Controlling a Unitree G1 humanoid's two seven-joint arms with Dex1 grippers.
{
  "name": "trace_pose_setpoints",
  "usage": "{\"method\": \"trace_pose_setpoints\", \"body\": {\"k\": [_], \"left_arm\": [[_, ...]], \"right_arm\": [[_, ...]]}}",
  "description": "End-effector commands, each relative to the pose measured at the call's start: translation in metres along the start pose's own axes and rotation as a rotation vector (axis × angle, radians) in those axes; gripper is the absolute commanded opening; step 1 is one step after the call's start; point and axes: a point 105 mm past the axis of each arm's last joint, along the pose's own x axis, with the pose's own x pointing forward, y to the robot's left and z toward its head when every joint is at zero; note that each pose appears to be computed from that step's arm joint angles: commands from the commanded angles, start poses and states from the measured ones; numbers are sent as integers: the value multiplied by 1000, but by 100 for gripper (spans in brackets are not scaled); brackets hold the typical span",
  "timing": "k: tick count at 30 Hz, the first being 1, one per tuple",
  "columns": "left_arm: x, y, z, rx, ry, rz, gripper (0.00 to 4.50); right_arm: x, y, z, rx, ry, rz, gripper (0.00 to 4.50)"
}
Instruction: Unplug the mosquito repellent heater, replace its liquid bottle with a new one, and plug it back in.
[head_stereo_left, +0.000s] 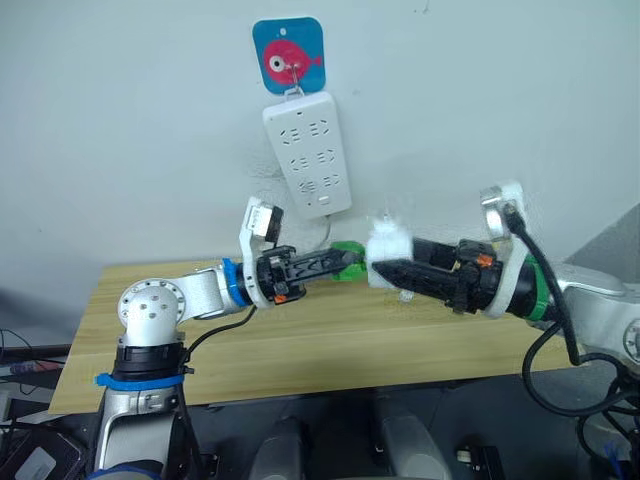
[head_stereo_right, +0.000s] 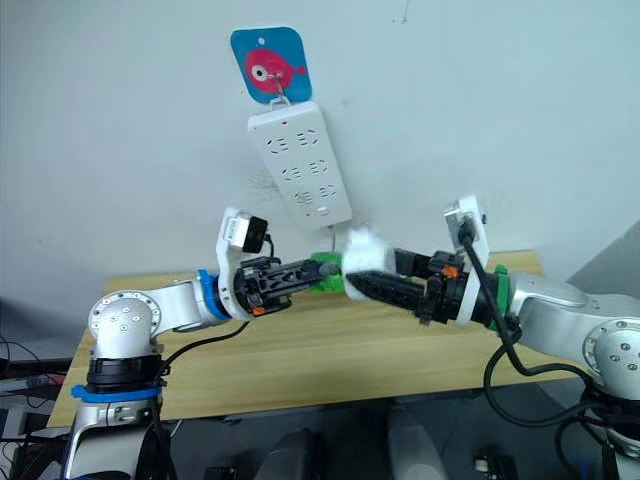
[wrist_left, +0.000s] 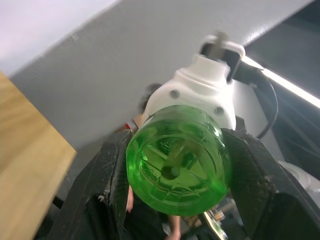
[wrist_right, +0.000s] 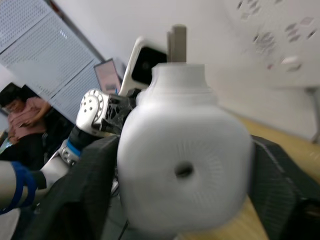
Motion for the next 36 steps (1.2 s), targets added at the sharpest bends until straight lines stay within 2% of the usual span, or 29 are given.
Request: {"method": "trace_pose_setpoints", "body": {"k": [1,12,19,25,28,32,36], "left_arm": [[3,-9,3,40,-1,-31,242],[1,-6,9,21,-43,-22,242],[2,-7,14,2,-72,-34,242],[2,-7,16,-15,-86,-38,242],[1,-5,20,-20,-114,-26,242],[2,-5,22,-24,-119,-26,242],[-2,-6,20,-33,-79,-30,242]], "right_arm": [[-3,8,3,-1,-3,26,450],[-9,9,0,-24,53,17,450],[-13,11,-18,-55,151,25,450],[-14,12,-22,-60,167,38,450],[-21,16,-34,-91,239,55,450],[-34,22,-49,-152,344,75,360],[-53,4,-47,-270,394,-18,207]]}}
